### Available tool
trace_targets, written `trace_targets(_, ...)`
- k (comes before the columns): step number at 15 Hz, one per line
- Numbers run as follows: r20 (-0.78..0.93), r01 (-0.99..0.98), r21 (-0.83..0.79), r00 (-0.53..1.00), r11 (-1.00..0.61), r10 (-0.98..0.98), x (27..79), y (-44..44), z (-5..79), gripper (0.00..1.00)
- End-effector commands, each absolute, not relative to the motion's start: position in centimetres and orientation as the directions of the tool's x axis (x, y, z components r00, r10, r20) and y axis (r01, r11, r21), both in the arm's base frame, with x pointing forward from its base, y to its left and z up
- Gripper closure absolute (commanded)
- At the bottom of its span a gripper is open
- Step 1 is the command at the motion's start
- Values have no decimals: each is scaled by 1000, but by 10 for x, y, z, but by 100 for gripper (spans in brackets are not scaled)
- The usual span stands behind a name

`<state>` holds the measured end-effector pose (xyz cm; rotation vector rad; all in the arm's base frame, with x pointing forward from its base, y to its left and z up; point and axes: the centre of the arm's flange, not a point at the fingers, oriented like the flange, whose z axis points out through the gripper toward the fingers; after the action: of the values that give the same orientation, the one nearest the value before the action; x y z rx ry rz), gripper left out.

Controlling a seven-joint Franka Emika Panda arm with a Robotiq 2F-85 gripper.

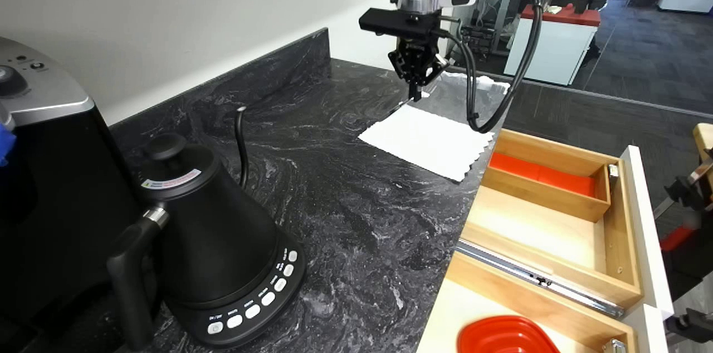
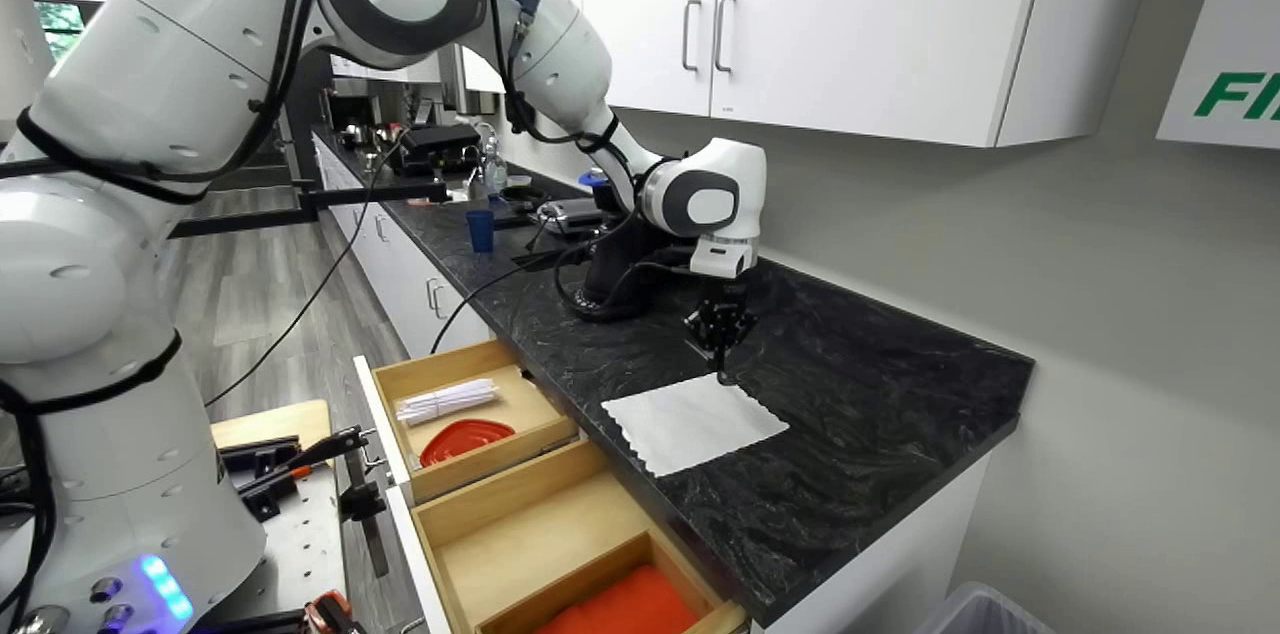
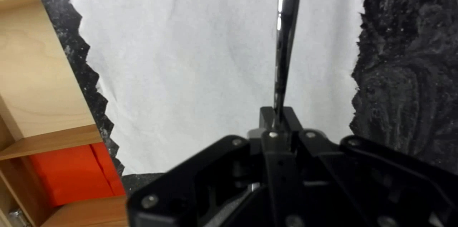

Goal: Put the silver fork inside the open drawer on the right

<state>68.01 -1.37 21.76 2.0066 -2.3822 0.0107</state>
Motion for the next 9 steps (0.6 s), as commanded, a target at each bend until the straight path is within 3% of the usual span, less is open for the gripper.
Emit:
trace_targets(1,51,-981,45,-185,187,-981,665,-18,251,95)
trace_targets(9,94,-971,95,-211,220,-973,649,-50,269,95)
